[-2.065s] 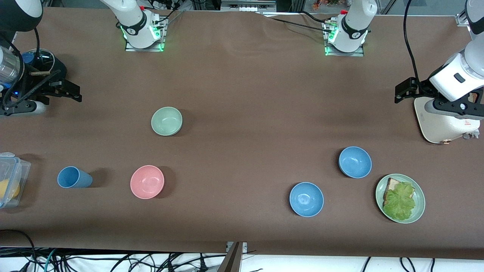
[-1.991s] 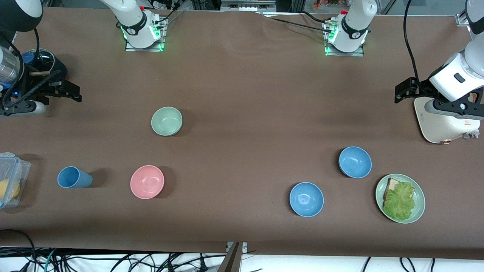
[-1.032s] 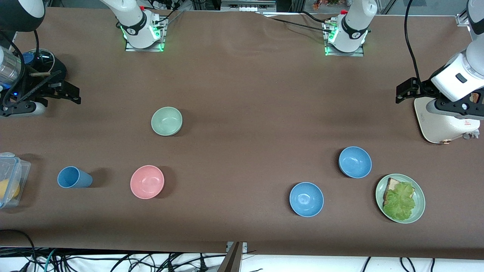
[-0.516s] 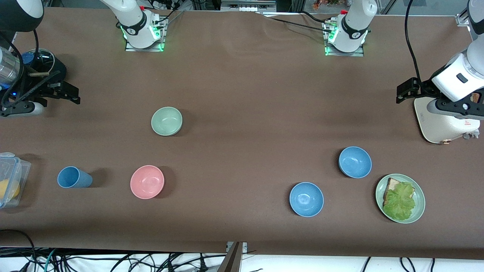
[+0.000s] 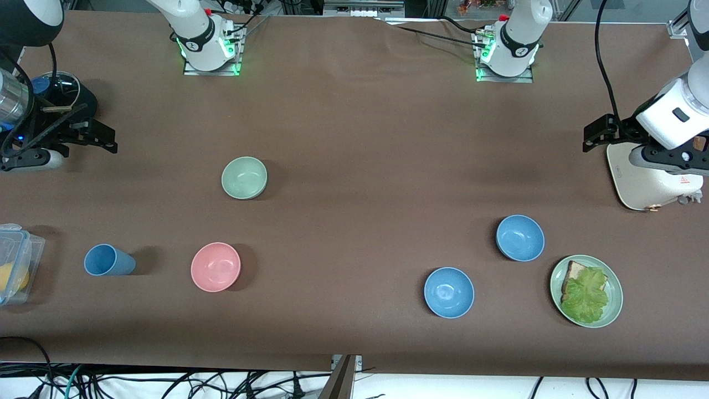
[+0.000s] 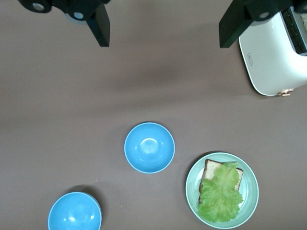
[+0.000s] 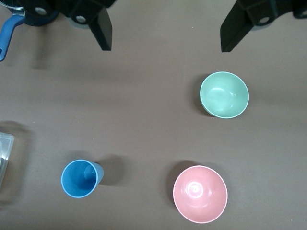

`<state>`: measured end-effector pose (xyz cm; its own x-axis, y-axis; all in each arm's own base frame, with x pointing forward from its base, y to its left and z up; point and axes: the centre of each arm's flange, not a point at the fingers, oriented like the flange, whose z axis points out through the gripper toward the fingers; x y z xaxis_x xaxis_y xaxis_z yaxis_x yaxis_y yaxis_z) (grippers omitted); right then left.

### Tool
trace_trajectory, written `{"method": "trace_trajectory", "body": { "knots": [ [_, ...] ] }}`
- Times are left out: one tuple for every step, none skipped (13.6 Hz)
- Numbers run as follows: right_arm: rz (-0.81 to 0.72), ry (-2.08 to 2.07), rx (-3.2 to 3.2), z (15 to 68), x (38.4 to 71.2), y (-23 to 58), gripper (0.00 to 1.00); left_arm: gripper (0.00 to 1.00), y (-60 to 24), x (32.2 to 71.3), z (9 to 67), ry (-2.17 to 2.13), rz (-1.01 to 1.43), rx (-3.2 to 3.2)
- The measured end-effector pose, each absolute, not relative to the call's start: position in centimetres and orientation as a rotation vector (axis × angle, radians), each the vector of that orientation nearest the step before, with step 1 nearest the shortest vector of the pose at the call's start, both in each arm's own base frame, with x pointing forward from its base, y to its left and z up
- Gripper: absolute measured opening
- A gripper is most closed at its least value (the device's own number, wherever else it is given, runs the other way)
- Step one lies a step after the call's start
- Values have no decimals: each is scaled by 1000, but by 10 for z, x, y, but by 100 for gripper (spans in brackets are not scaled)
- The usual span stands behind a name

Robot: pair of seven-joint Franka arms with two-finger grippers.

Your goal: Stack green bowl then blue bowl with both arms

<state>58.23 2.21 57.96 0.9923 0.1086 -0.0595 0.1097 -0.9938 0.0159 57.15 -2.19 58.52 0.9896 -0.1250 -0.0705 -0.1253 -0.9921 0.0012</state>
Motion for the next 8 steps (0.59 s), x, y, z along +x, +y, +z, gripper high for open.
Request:
{"method": "trace_trajectory", "body": {
  "knots": [
    [-91, 171, 3117, 580, 582, 22, 100, 100, -18, 572, 585, 187, 111, -3131],
    [-91, 171, 3117, 580, 582, 22, 100, 100, -16, 572, 585, 182, 111, -3131],
    [-91, 171, 3117, 580, 582, 22, 100, 100, -16, 572, 585, 181, 111, -3131],
    [-91, 171, 3117, 579, 582, 22, 100, 100, -16, 572, 585, 181, 111, -3131],
    [-92, 171, 3117, 579, 582, 22, 100, 100, -16, 572, 585, 181, 112, -3131],
    [-93, 171, 3117, 579, 583, 22, 100, 100, -16, 572, 585, 181, 112, -3131],
    [-93, 171, 3117, 579, 583, 22, 100, 100, -16, 572, 584, 181, 113, -3131],
    [-93, 171, 3117, 579, 583, 22, 100, 100, -16, 572, 584, 181, 114, -3131]
  ]
}}
